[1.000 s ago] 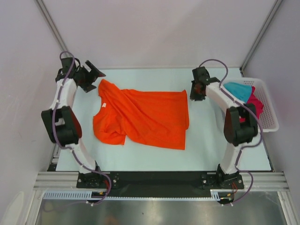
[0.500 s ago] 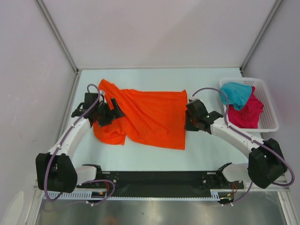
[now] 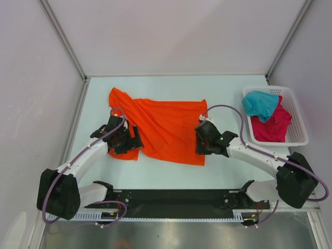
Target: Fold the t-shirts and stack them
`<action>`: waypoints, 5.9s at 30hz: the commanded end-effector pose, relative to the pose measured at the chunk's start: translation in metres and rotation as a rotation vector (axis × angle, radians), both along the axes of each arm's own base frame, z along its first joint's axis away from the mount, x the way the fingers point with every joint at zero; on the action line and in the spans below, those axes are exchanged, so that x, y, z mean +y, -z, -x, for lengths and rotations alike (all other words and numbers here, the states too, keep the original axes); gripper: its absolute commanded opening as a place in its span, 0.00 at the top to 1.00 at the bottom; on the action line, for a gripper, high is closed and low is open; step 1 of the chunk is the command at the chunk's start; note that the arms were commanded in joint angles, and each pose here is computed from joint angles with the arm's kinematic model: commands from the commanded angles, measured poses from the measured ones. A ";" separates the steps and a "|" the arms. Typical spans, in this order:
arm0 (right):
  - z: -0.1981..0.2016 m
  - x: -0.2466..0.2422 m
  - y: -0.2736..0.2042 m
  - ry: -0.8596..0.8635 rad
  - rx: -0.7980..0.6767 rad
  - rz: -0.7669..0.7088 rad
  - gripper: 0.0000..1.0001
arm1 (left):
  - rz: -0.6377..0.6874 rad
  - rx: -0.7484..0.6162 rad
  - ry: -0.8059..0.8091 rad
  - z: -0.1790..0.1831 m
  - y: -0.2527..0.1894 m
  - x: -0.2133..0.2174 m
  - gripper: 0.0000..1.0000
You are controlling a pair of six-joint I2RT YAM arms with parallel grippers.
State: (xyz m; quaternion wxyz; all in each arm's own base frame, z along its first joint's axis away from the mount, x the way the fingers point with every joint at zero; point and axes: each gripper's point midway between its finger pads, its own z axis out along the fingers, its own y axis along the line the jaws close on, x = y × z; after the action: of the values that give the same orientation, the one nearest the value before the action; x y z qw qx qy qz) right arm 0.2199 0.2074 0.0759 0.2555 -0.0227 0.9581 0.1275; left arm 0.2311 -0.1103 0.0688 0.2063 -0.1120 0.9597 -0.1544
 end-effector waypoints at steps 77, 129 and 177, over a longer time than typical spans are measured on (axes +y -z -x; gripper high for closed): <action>-0.006 -0.040 -0.061 0.093 -0.199 0.134 1.00 | -0.111 -0.214 0.031 -0.019 -0.104 -0.011 1.00; -0.241 -0.214 -0.419 0.461 -0.843 0.009 1.00 | 0.308 -1.028 -0.227 -0.206 -0.481 0.117 1.00; 0.028 -0.109 -0.117 0.361 -0.115 -0.017 1.00 | 0.136 -0.501 -0.272 -0.012 -0.176 0.088 1.00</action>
State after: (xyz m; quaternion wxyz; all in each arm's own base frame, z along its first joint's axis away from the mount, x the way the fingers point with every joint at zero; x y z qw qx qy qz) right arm 0.1961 0.1057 0.1919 0.3225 0.1205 0.9337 0.0989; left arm 0.2430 -0.0315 0.2328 0.4223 -0.2135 0.8497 -0.2326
